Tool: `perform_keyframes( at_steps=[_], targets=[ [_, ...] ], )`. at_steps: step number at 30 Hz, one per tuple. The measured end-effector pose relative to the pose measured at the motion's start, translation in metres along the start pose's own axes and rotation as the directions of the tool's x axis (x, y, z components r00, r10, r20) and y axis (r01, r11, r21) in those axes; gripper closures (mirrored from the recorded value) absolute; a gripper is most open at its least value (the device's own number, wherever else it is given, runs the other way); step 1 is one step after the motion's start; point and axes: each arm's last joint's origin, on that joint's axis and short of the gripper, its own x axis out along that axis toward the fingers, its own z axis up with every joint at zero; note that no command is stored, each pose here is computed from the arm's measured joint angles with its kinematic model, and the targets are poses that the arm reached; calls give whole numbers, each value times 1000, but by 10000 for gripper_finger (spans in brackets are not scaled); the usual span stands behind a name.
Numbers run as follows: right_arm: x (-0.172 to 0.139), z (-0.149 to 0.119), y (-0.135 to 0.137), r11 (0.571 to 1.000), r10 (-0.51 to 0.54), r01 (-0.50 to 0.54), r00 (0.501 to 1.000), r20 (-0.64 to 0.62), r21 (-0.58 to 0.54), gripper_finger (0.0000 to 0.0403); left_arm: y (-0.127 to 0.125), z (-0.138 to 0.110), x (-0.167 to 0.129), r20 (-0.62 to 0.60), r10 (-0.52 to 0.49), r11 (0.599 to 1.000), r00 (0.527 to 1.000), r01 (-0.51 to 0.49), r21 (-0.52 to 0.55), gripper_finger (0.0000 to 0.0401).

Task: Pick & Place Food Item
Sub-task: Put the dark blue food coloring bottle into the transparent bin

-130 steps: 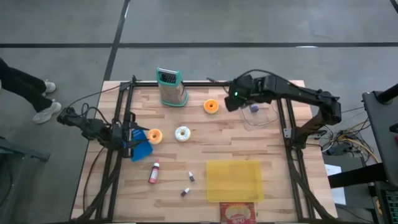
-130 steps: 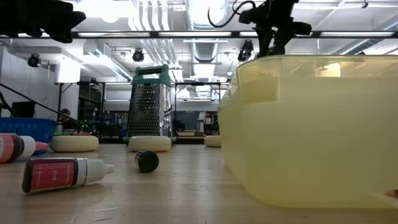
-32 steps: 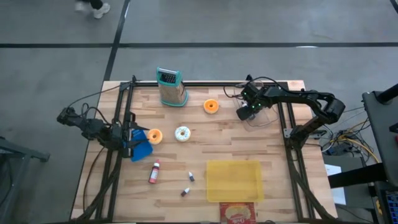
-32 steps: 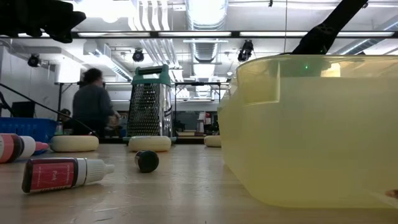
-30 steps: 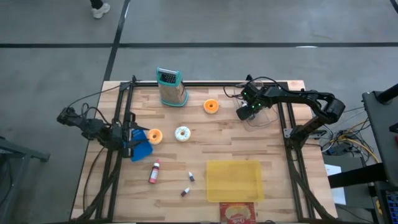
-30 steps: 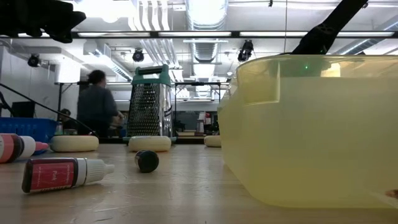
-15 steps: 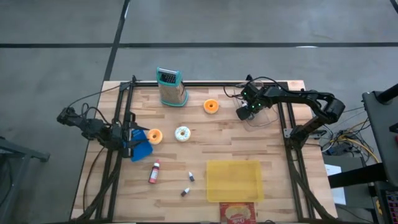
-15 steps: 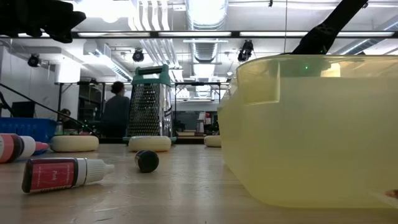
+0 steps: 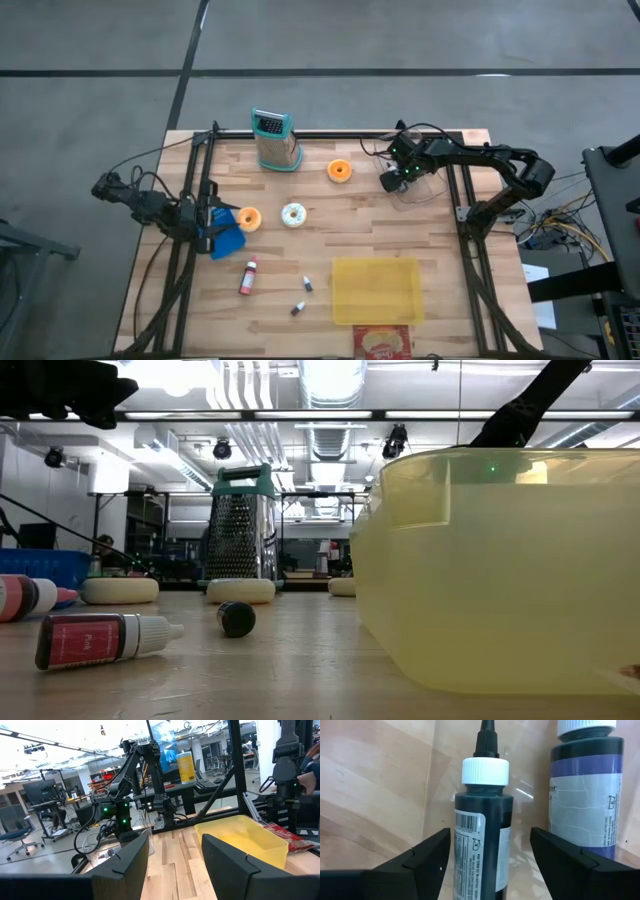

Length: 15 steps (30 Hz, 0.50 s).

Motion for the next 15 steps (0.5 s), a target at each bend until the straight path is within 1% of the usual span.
perform_keyframes(
  at_steps=[9,15],
  targets=[
    [-4,2,1,1000,12,-12,1000,4,12,144,0,0,0,0,0,1000,1000,0,0,213],
    [-28,15,7,999,42,-44,997,65,27,152,0,0,0,0,0,1000,1000,0,0,213]
  ],
)
